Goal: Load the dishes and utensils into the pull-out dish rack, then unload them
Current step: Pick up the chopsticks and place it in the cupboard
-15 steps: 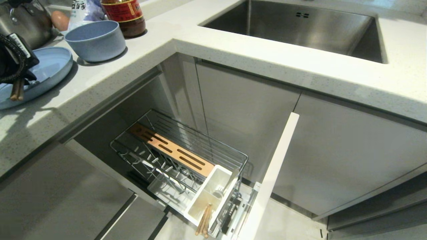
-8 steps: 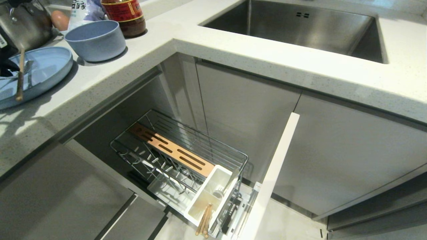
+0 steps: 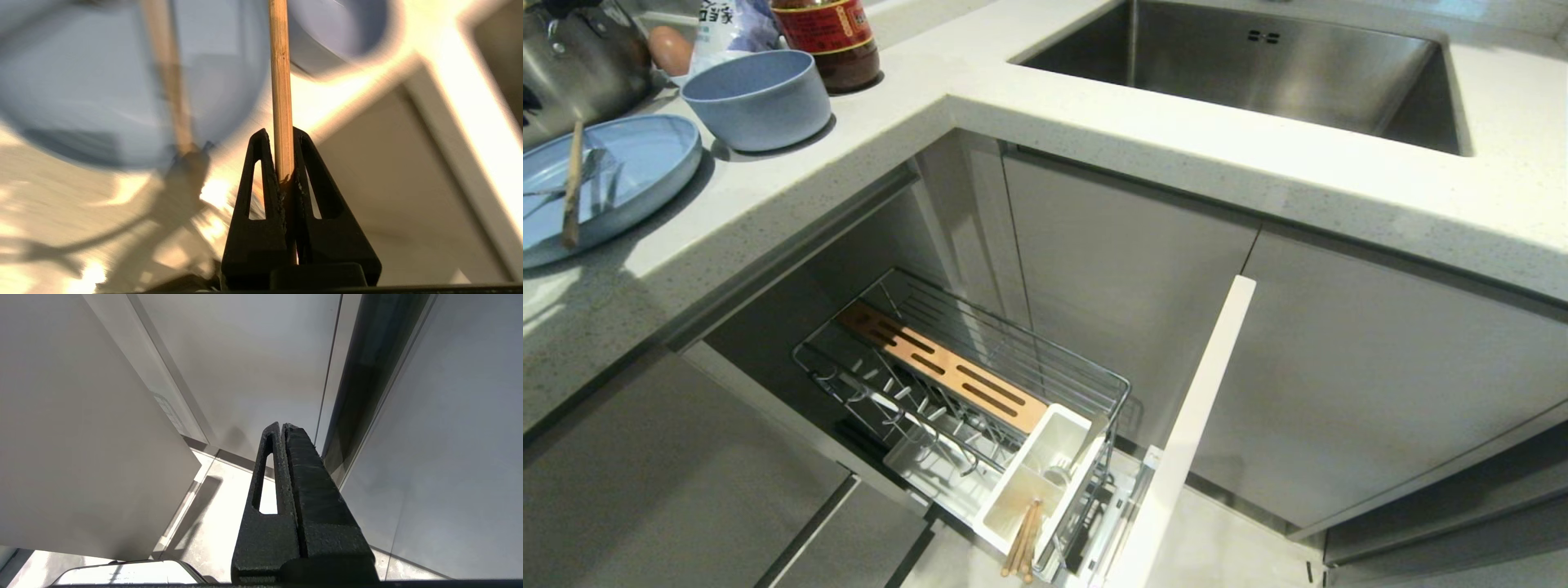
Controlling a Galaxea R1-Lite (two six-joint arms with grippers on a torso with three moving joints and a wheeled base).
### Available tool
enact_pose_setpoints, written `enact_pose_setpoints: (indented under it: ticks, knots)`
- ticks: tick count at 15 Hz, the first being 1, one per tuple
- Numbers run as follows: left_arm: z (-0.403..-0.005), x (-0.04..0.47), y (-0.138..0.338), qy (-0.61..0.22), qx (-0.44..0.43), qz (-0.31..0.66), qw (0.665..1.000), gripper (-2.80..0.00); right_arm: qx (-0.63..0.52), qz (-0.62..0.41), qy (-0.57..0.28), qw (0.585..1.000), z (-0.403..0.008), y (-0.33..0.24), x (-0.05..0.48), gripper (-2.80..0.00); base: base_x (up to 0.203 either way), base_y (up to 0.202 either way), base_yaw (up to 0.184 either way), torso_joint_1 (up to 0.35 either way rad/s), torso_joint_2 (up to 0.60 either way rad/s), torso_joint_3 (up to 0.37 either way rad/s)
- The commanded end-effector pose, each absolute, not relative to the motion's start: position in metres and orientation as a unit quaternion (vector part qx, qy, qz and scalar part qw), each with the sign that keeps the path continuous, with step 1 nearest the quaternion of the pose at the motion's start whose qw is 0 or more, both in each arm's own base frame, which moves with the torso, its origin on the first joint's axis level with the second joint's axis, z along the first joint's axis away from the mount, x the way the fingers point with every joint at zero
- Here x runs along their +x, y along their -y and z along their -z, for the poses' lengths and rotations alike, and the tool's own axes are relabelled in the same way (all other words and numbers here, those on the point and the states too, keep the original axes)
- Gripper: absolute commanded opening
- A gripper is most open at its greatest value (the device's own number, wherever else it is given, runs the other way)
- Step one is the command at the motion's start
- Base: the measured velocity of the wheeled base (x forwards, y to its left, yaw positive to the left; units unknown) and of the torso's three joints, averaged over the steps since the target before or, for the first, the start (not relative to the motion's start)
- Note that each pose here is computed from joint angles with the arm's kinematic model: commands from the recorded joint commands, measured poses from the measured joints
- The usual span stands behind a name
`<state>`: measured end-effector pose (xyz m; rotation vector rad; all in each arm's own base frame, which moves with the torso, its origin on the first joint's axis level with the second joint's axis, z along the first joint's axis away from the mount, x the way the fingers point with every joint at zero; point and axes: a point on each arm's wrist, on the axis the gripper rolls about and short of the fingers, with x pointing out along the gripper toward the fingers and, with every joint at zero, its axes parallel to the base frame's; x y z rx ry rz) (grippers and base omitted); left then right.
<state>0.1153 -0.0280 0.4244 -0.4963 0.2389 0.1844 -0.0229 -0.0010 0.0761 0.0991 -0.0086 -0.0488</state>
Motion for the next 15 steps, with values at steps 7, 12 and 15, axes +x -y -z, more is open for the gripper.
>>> enact_pose_setpoints:
  ticks: [7,12,15]
  knots:
    - [-0.401,0.074,0.074,-0.310,-0.191,0.205,0.909,-2.80,0.050,0.024,0.007,0.998,-0.076,0.001,-0.023,-2.80,0.000,0.000,0.000,0.000,0.00,0.000]
    - [-0.372,0.096,0.108,-0.461,-0.110,0.213,0.854,-2.80,0.050,0.024,0.007,0.998,-0.076,0.001,-0.023,-2.80,0.000,0.000,0.000,0.000,0.00,0.000]
    - [-0.347,0.108,0.128,-0.550,-0.016,0.181,0.815,-2.80,0.050,0.024,0.006,0.998,-0.076,0.001,-0.023,-2.80,0.000,0.000,0.000,0.000,0.00,0.000]
